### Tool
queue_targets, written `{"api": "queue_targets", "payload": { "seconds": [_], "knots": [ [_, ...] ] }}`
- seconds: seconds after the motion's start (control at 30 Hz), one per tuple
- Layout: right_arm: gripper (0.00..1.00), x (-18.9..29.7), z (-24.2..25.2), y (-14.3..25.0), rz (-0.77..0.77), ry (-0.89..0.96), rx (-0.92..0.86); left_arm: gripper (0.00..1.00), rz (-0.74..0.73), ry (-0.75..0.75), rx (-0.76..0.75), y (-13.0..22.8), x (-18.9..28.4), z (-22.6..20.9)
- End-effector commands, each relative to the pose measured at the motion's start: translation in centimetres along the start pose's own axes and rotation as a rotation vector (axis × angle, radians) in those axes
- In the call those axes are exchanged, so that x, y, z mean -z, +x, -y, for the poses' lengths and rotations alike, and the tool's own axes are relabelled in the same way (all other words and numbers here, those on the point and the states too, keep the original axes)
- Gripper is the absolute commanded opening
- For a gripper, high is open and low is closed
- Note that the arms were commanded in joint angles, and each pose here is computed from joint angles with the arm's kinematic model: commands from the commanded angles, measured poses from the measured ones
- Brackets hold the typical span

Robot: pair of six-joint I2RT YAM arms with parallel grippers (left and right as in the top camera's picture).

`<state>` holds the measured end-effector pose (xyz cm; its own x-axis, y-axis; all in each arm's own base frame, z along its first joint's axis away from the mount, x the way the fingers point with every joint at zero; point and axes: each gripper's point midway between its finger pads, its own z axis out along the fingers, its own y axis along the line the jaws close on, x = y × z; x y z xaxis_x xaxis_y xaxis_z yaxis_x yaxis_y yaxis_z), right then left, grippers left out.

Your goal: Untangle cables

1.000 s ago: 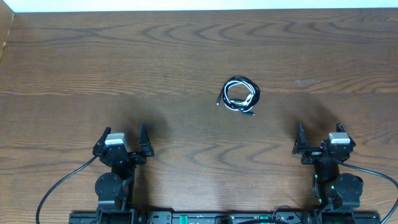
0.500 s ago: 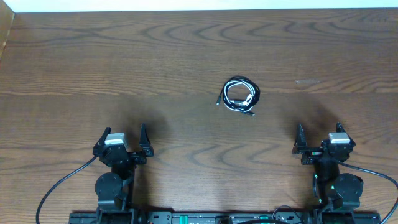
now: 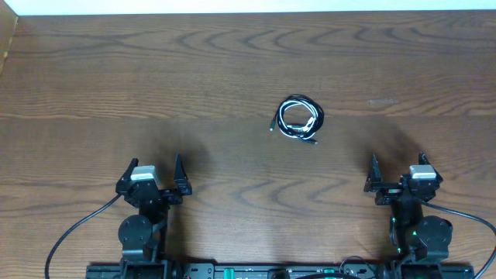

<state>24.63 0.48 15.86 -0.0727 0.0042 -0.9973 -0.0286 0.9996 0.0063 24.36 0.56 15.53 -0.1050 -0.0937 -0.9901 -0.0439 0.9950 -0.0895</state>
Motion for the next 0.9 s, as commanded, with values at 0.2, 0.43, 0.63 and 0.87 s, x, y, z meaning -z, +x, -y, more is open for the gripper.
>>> {"api": "queue_targets", "payload": {
  "seconds": [0.2, 0.43, 0.63, 0.87],
  "knots": [
    [0.99, 0.9, -3.4, -2.9, 0.063, -0.199, -0.042, 0.98, 0.060, 0.211, 0.009, -5.2, 2.2, 3.9],
    [0.99, 2.8, -3.5, -8.0, 0.123, -0.204, -0.067, 0.98, 0.025, 0.197, -0.037, -8.9, 4.4, 4.0],
    [0.99, 4.4, -3.6, -10.0, 0.102, -0.204, -0.070, 0.98, -0.077, 0.221, -0.029, -10.6, 3.9, 4.7],
    [0.99, 7.2, -2.7, -15.5, 0.211, -0.151, -0.062, 0.98, -0.268, 0.313, -0.001, -12.2, 2.9, 6.7]
  ]
}}
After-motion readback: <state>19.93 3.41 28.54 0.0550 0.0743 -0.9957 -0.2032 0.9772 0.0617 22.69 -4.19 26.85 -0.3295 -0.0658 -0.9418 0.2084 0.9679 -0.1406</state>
